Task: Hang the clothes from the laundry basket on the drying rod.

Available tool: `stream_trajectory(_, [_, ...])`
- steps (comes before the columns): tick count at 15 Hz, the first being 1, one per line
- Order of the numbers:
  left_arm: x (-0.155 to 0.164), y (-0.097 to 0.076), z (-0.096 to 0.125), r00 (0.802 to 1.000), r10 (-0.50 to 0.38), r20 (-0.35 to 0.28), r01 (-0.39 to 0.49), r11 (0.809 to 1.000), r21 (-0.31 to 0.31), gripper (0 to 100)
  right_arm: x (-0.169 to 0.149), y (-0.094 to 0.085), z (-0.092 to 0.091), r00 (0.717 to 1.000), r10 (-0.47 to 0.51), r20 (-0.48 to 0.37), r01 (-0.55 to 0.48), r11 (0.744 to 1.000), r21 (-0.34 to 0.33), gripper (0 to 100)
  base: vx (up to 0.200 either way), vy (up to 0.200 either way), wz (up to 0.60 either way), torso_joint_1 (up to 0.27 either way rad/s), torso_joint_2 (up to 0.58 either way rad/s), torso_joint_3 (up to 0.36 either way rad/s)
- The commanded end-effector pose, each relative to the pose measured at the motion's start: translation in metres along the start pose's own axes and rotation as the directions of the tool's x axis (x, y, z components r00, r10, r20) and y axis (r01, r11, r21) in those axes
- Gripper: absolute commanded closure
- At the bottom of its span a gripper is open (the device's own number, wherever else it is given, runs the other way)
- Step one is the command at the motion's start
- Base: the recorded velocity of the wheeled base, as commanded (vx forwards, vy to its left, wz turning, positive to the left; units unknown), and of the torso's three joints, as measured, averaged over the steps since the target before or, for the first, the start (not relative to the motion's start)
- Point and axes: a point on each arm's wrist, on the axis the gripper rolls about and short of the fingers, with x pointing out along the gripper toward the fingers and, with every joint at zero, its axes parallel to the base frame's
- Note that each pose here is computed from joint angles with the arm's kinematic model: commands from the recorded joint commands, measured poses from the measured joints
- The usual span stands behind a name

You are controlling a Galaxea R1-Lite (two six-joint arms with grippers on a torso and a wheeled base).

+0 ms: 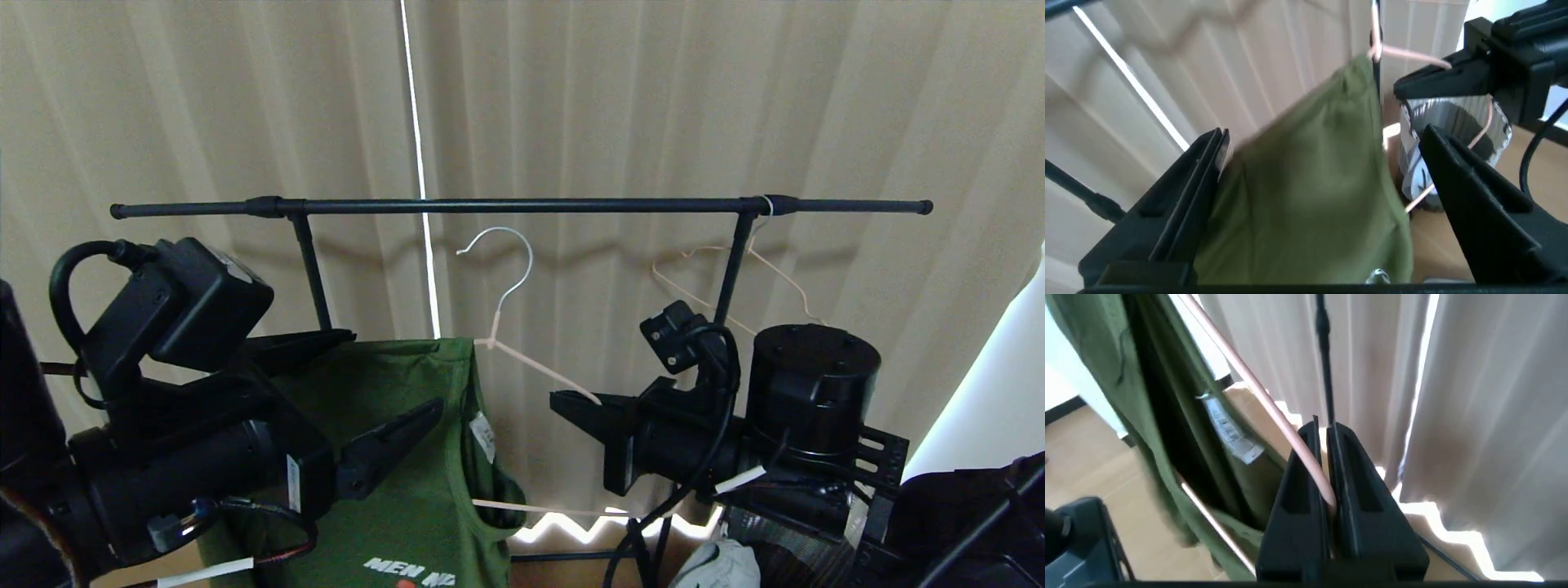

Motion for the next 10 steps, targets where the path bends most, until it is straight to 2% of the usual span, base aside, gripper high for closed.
stream_trajectory(1, [-0.001, 0.0, -0.001, 1.0, 0.003, 0.003, -0.003, 1.0, 0.0, 0, -0.003, -0.002, 0.004, 1.0, -0.008, 0.015, 0.008, 1.0, 0.0, 100, 0.0, 0.0, 0.0, 0.0, 0.0, 0.0])
stream_trajectory(4, [-0.004, 0.001, -0.004, 1.0, 0.008, -0.003, -0.008, 0.999, 0.05, 0, -0.013, -0.02, 0.012, 0.997, -0.07, 0.039, 0.072, 0.996, -0.047, 100, 0.0, 0.0, 0.0, 0.0, 0.0, 0.0])
stream_trajectory(5, [-0.003, 0.006, -0.005, 1.0, 0.03, -0.007, -0.029, 0.997, 0.073, 0, -0.016, -0.023, 0.016, 0.995, -0.082, 0.05, 0.086, 0.994, -0.074, 100, 0.0, 0.0, 0.0, 0.0, 0.0, 0.0])
stream_trajectory(7, [-0.001, 0.011, -0.008, 0.999, 0.036, -0.019, -0.033, 0.989, 0.147, 0, -0.022, -0.024, 0.017, 0.995, -0.097, 0.031, 0.1, 0.986, -0.132, 100, 0.0, 0.0, 0.0, 0.0, 0.0, 0.0])
stream_trajectory(9, [-0.001, 0.012, -0.008, 1.0, 0.018, -0.016, -0.015, 0.987, 0.162, 0, -0.024, -0.024, 0.015, 0.995, -0.099, 0.022, 0.101, 0.98, -0.173, 100, 0.0, 0.0, 0.0, 0.0, 0.0, 0.0])
stream_trajectory(10, [-0.001, 0.014, -0.004, 1.0, -0.004, 0.007, 0.003, 0.982, 0.191, 0, -0.025, -0.023, 0.015, 0.995, -0.094, 0.022, 0.097, 0.974, -0.204, 100, 0.0, 0.0, 0.0, 0.0, 0.0, 0.0])
